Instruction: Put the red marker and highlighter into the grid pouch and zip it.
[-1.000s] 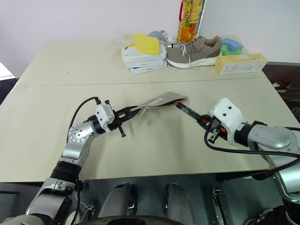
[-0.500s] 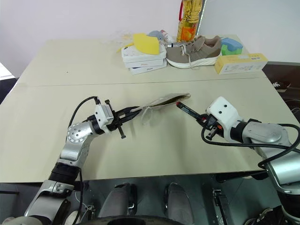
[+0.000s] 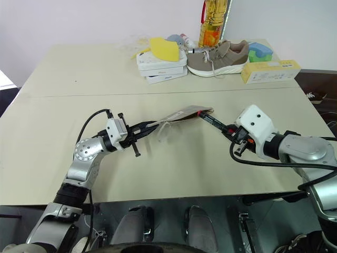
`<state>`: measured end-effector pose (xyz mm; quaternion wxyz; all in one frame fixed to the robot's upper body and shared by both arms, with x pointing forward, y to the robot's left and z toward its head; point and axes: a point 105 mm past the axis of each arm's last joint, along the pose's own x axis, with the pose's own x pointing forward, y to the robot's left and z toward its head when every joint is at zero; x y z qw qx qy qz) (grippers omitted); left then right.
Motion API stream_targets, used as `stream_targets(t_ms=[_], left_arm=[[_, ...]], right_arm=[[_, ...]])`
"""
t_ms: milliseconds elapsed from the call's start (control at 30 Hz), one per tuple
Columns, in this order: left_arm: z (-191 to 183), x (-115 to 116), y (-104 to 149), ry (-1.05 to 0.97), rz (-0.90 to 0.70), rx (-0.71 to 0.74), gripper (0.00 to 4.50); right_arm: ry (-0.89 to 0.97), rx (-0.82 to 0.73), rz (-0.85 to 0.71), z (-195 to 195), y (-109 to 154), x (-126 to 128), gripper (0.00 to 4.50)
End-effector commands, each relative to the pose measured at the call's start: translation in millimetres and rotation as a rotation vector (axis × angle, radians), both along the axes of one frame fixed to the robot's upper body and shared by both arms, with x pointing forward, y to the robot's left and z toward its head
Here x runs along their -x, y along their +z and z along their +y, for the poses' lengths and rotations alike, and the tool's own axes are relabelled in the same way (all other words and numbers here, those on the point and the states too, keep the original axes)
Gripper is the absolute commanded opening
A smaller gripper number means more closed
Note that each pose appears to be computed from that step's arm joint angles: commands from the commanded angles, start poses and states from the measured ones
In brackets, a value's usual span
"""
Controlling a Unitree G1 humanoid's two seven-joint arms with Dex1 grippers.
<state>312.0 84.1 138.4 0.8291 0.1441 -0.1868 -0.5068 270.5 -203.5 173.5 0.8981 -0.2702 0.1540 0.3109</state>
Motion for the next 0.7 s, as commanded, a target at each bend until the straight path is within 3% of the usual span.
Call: stream_targets(t_ms=[33, 700], left_arm=[[-5, 4, 10, -0.025, -0.043, 0.007, 0.0], [-12, 18, 3, -0.141, -0.034, -0.057, 0.0]], right_arm=[[-0.008, 0.016, -0.029, 0, 3, -3, 0.33], [0.109, 0.148, -0.056, 20, 10, -5, 0.33]])
